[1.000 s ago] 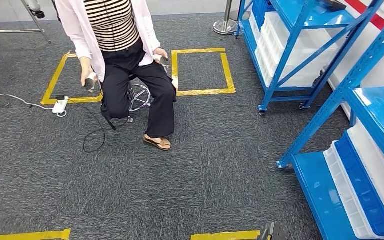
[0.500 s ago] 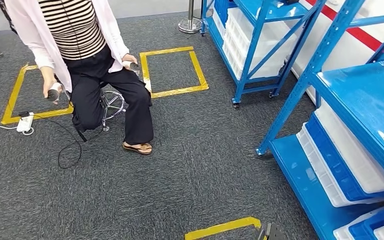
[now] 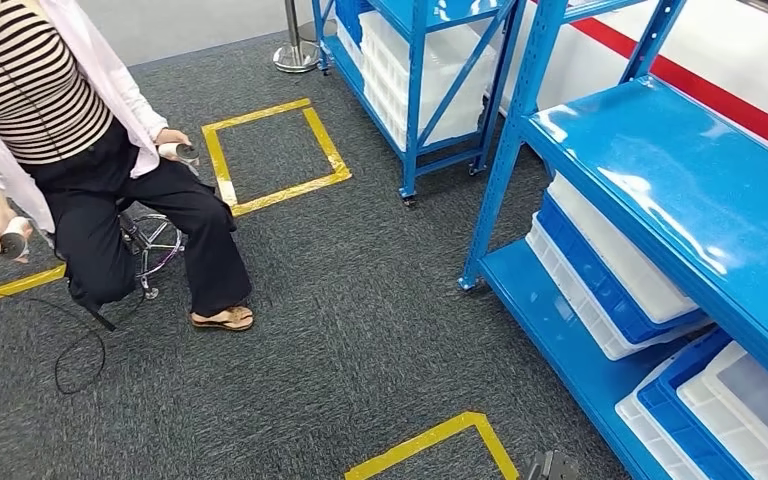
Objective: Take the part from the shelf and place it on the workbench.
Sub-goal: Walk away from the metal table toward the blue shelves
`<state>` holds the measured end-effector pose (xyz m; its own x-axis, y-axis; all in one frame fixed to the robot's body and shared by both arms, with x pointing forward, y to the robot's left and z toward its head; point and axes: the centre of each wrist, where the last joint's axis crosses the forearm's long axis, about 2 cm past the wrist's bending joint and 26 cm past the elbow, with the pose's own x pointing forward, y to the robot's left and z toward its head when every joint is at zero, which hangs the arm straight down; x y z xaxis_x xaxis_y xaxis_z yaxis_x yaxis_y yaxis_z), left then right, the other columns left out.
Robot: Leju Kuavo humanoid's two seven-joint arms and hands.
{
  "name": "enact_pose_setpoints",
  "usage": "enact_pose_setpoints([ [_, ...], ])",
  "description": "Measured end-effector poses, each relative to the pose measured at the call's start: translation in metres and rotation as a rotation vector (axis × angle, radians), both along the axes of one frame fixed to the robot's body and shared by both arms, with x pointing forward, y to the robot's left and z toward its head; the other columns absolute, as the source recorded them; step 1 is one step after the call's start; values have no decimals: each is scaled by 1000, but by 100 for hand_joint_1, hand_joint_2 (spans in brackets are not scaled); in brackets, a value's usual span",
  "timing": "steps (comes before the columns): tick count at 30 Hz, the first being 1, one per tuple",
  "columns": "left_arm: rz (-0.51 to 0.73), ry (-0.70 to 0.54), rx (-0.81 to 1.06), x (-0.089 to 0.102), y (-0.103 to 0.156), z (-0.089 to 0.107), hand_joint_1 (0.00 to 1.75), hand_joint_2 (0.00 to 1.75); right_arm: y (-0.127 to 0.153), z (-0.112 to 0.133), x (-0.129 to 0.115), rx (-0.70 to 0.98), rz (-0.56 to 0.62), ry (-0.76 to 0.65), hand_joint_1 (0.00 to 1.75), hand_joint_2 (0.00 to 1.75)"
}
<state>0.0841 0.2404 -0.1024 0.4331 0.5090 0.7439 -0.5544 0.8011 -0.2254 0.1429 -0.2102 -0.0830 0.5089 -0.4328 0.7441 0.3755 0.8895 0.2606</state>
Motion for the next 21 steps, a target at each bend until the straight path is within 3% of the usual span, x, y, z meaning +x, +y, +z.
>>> enact_pose_setpoints([
  [21,40,41,-31,-12,3,-2,0,0,-1,-2,-5,5,5,27,0,0],
])
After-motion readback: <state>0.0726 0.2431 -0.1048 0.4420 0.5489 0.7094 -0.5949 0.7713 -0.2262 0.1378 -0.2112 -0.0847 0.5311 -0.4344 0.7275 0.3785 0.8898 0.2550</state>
